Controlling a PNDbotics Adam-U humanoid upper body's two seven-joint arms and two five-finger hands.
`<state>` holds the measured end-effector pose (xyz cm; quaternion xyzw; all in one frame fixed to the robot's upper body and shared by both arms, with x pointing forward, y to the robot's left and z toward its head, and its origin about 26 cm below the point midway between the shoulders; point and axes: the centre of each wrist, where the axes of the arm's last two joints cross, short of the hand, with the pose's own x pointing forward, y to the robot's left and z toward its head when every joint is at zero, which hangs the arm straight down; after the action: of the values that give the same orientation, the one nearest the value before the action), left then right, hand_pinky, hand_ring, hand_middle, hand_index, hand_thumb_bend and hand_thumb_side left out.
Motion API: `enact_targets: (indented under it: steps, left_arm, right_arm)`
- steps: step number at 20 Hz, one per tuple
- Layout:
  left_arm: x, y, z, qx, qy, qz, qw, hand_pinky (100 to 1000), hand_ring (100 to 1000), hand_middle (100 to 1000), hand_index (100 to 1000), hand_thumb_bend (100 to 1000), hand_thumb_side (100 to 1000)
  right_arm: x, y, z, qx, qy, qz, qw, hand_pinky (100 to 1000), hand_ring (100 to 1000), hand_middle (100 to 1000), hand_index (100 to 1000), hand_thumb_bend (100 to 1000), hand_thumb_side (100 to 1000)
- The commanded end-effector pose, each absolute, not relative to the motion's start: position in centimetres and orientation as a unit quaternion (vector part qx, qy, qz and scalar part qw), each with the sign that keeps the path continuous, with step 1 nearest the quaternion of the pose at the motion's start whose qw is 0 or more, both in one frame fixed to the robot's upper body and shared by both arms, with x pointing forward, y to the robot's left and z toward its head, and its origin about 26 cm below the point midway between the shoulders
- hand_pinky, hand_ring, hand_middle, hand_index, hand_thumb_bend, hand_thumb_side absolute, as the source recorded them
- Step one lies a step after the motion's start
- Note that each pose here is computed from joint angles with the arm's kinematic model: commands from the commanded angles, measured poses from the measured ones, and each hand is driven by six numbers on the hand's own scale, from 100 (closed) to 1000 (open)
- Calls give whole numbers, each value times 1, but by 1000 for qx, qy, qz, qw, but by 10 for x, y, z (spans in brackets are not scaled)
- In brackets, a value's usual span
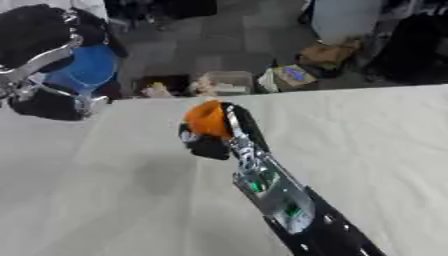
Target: Pour the contents of one cup into another cup.
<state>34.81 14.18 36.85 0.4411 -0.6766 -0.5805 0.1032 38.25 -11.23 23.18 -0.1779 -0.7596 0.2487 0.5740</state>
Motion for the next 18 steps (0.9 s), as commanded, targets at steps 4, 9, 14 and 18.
enact_targets:
  steps: [4, 9, 14, 18]
  left_arm:
    - [347, 139, 379, 459, -666, -583, 78, 339, 568, 567, 753, 100, 100]
    - [349, 134, 379, 462, -656, -593, 72, 343, 530, 575, 754, 100, 100]
    - [351, 127, 380, 470, -641, -604, 60, 354, 544, 590, 754, 100, 100]
    - [356, 120, 379, 483, -620, -616, 53, 338, 569, 602, 751, 100, 100]
  right_arm:
    - [365, -101, 253, -146, -780, 261, 550, 466, 482, 482, 575, 100, 277]
    - [361, -96, 256, -137, -779, 267, 550, 466, 483, 483, 575, 100, 273]
    - [357, -91, 258, -126, -780, 272, 550, 466, 482, 482, 575, 100, 272]
    - [354, -89, 261, -119, -778, 272, 554, 464, 482, 482, 574, 100, 269]
